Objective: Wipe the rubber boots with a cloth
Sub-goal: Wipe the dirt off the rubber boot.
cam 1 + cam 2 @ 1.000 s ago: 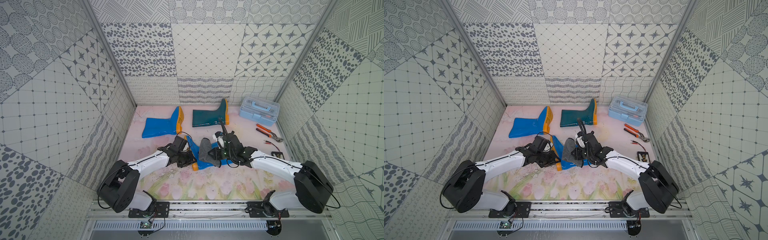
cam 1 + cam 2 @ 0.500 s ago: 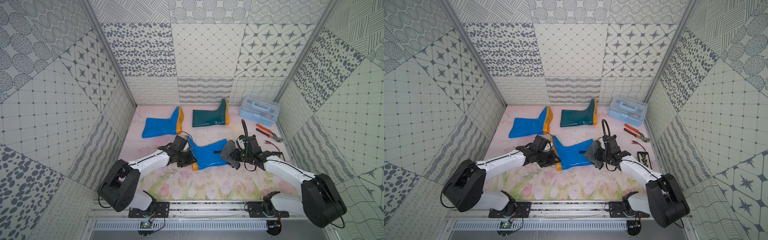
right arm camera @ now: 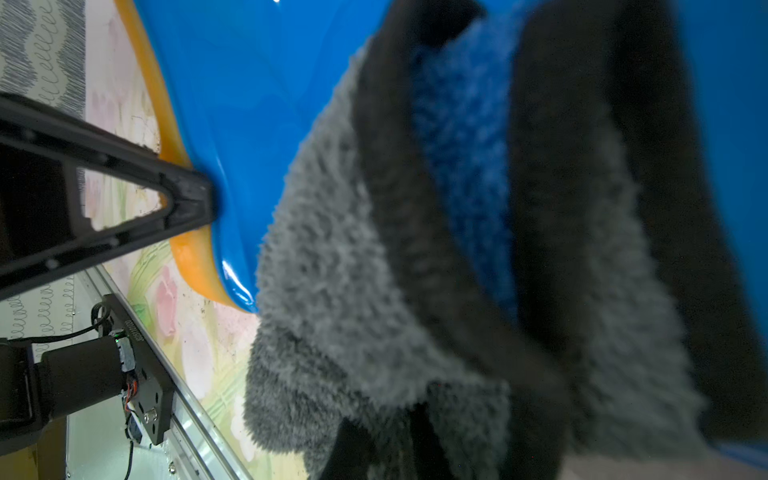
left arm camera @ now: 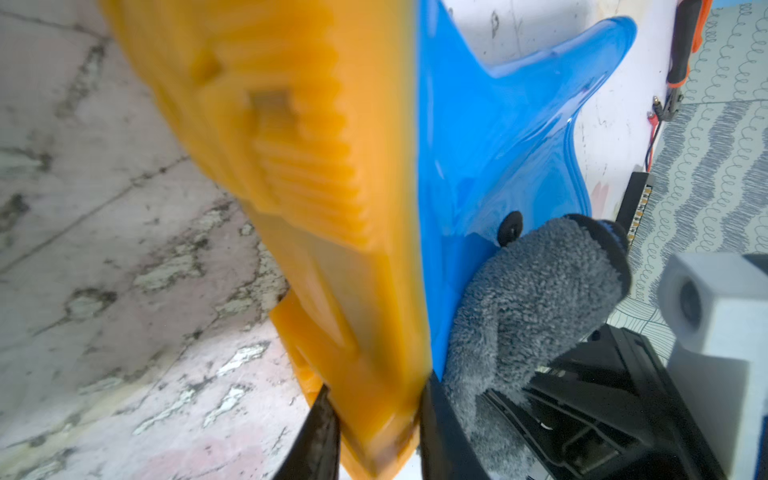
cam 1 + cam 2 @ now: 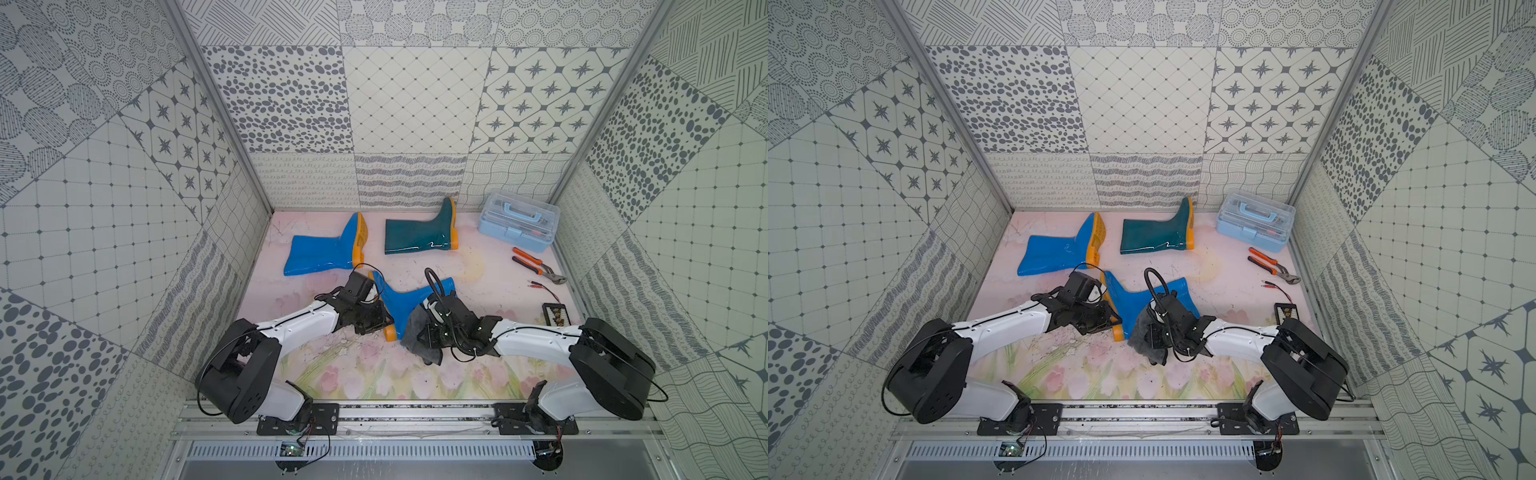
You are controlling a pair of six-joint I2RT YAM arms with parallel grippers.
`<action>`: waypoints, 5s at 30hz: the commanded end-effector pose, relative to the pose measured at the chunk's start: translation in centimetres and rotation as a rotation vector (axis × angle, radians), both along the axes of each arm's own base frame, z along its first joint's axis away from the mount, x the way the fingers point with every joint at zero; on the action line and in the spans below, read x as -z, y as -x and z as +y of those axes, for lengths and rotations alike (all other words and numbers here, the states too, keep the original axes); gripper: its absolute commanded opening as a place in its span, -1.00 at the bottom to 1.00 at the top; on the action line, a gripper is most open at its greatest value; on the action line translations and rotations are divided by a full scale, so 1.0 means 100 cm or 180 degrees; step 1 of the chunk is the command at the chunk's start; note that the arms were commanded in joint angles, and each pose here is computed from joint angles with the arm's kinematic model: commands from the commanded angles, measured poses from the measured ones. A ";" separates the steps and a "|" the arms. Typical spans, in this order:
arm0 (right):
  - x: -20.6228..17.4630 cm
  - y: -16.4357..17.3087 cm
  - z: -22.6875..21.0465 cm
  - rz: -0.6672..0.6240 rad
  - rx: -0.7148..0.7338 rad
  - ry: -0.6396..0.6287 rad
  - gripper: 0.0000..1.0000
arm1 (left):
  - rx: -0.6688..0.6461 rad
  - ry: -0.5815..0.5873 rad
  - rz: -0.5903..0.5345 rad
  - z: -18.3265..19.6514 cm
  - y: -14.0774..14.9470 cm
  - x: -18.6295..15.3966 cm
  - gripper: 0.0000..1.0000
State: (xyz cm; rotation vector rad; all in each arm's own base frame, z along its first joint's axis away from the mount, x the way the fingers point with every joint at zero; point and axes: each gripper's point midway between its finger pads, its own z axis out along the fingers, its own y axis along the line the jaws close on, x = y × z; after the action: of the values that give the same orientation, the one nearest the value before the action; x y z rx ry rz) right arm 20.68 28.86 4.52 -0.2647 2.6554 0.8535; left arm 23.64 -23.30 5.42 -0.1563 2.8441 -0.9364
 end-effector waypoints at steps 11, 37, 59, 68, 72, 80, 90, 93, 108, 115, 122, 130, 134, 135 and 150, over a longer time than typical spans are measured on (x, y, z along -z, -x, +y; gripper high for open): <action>-0.041 -0.023 -0.129 -0.0476 0.0856 0.0434 -1.00 | -0.0034 -0.0606 0.0163 0.032 0.014 0.036 -1.00; -0.029 -0.001 -0.053 -0.0849 -0.0156 0.0554 -1.00 | -0.0020 -0.0697 0.0192 0.041 0.021 0.038 -1.00; -0.025 0.056 0.035 -0.0769 -0.1086 0.0264 -1.00 | 0.0021 -0.0623 0.0234 0.032 0.018 0.040 -1.00; 0.012 0.006 -0.058 -0.0157 0.0208 0.0800 -1.00 | 0.0084 -0.0781 0.0284 0.043 0.027 0.046 -1.00; 0.003 -0.006 -0.110 -0.0080 0.0807 0.0722 -1.00 | 0.0099 -0.0801 0.0287 0.044 0.027 0.047 -1.00; 0.004 -0.014 -0.167 0.0199 0.1215 0.0778 -1.00 | 0.0193 -0.0835 0.0263 0.043 0.026 0.046 -1.00; -0.110 -0.072 -0.120 -0.0688 0.0861 0.0509 -1.00 | 0.0409 -0.1256 0.0626 0.080 0.073 0.049 -1.00; -0.121 -0.103 -0.087 -0.0754 0.0652 0.0357 -1.00 | 0.0334 -0.1446 0.0582 0.093 0.080 0.039 -1.00; -0.113 -0.120 0.150 -0.0539 -0.1325 -0.1306 -1.00 | 0.1108 -0.1342 -0.0048 0.070 0.056 0.009 -1.00; -0.052 -0.144 0.137 -0.0318 -0.1042 -0.0873 -1.00 | 0.1168 -0.1521 0.0092 0.072 0.051 0.020 -1.00; 0.000 -0.171 0.033 0.0007 -0.0172 -0.0584 -1.00 | 0.1097 -0.1541 0.0108 0.072 0.048 0.026 -1.00; -0.054 -0.087 0.073 -0.0214 -0.0876 -0.0658 -1.00 | 0.1110 -0.1516 0.0028 0.070 0.045 0.025 -1.00; -0.053 -0.067 0.079 -0.0102 -0.0854 -0.0775 -1.00 | 0.1152 -0.1450 -0.0040 0.065 0.042 0.023 -1.00; -0.045 -0.068 0.083 -0.0027 -0.0824 -0.0806 -1.00 | 0.1174 -0.1438 -0.0034 0.063 0.042 0.023 -1.00; -0.084 -0.176 0.145 -0.0432 -0.0471 -0.0984 -1.00 | 0.1133 -0.1390 -0.0088 0.051 0.040 0.021 -1.00</action>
State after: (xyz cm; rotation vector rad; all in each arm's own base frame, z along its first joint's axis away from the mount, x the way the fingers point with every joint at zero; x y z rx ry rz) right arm 33.47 41.24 8.19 -0.4551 2.6197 1.2394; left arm 20.37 -19.94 5.23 0.2783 3.0102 -0.5168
